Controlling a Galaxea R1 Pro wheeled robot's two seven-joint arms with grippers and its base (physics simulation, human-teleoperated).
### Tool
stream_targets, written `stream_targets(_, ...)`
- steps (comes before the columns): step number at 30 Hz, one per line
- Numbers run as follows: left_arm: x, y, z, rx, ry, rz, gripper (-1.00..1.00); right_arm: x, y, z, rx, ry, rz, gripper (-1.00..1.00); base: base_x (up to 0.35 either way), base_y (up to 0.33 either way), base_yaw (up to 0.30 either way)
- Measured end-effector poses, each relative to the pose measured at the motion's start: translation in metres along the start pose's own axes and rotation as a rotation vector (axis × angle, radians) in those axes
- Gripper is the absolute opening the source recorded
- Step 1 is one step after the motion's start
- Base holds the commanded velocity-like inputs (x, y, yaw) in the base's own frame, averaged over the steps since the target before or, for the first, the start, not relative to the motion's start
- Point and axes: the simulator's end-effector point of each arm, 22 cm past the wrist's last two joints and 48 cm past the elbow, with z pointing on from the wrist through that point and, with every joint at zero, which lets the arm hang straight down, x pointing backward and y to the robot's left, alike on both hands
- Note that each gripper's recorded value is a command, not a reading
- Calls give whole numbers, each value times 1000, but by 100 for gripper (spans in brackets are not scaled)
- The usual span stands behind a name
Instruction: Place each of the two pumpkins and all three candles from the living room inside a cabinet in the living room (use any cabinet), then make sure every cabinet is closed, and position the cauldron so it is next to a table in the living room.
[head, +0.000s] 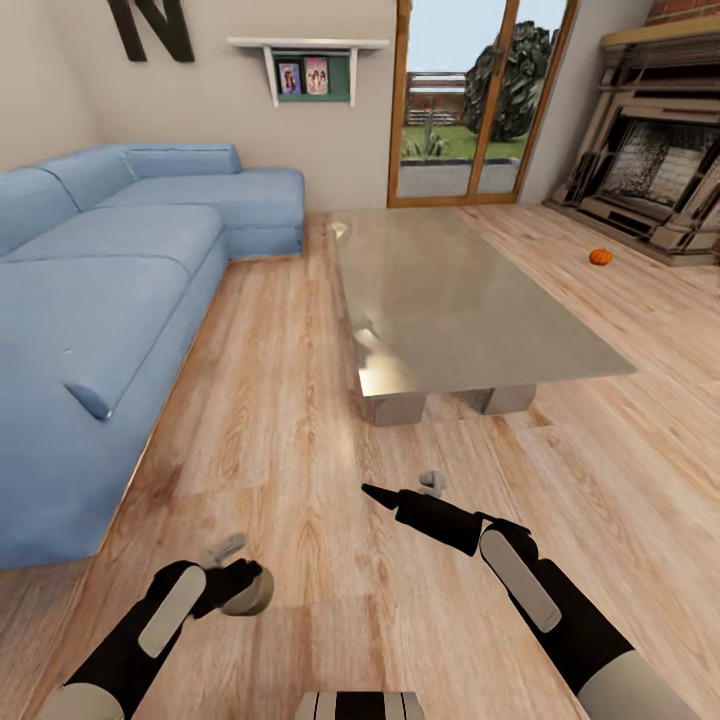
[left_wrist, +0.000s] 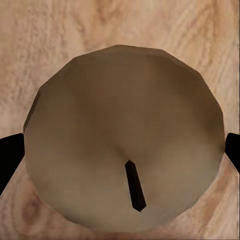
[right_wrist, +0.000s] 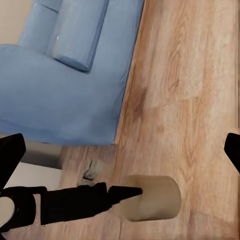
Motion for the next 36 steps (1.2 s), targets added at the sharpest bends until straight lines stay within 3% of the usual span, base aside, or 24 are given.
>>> stream_targets(4,-3,-6,-11,19,23,18,-100,-3,2,-2,4,-4,-5,100,0,0,0)
stream_targets(5,-12,-3,-18,28,21,0,-100,-3,4,-3,4,-5,-7,100,0,0,0)
stream_targets(10,-16,-3,-29,39,34,1,-100,-9,12,-6,0,-13,-21,100,0,0,0)
stream_targets(20,-29,-12,-48,61,-3,8,-100,-19,25,-13,1,-30,-43,100,0,0,-142)
stream_targets(36,-50,-30,-84,101,-73,21,-100,-41,64,-27,-31,-71,-106,100,-6,0,-223)
